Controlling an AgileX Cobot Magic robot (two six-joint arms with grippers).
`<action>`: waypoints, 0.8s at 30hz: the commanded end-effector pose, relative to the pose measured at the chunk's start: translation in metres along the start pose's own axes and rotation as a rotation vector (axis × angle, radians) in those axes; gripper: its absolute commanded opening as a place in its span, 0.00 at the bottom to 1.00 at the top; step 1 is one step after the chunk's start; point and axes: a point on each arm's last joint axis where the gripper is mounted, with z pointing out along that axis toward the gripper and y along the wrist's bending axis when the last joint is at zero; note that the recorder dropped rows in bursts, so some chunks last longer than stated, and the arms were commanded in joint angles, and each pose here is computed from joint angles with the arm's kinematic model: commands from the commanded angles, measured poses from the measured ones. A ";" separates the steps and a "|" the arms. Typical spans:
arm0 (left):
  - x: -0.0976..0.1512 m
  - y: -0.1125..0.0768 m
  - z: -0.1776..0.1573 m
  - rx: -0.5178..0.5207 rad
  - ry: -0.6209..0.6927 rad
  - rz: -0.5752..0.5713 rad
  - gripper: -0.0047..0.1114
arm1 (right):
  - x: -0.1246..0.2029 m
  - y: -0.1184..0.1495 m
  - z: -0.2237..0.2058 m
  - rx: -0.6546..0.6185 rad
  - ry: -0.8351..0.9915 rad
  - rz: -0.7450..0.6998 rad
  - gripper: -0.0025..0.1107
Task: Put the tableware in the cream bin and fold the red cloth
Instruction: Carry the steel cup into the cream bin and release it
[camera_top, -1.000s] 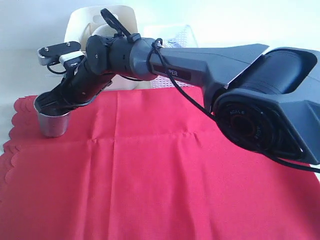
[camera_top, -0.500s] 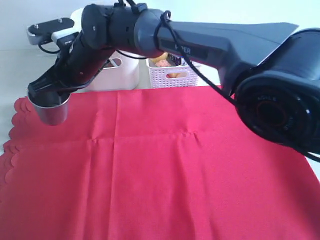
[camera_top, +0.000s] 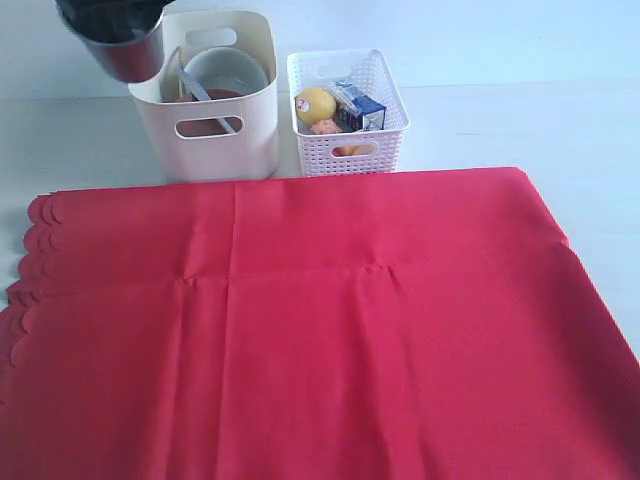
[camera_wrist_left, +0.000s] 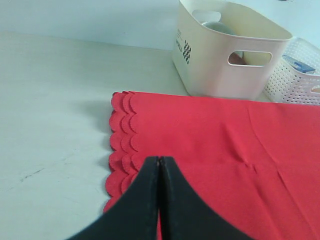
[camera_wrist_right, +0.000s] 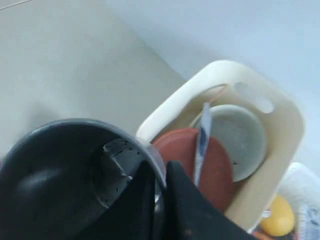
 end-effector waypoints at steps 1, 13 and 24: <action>0.000 0.000 0.000 0.003 -0.010 -0.009 0.04 | -0.010 -0.013 -0.002 0.137 -0.095 -0.032 0.02; 0.000 0.000 0.000 0.003 -0.010 -0.009 0.04 | 0.013 -0.039 0.052 0.301 -0.124 -0.045 0.02; 0.000 0.000 0.000 0.003 -0.010 -0.009 0.04 | 0.052 -0.062 0.105 0.300 -0.082 0.069 0.02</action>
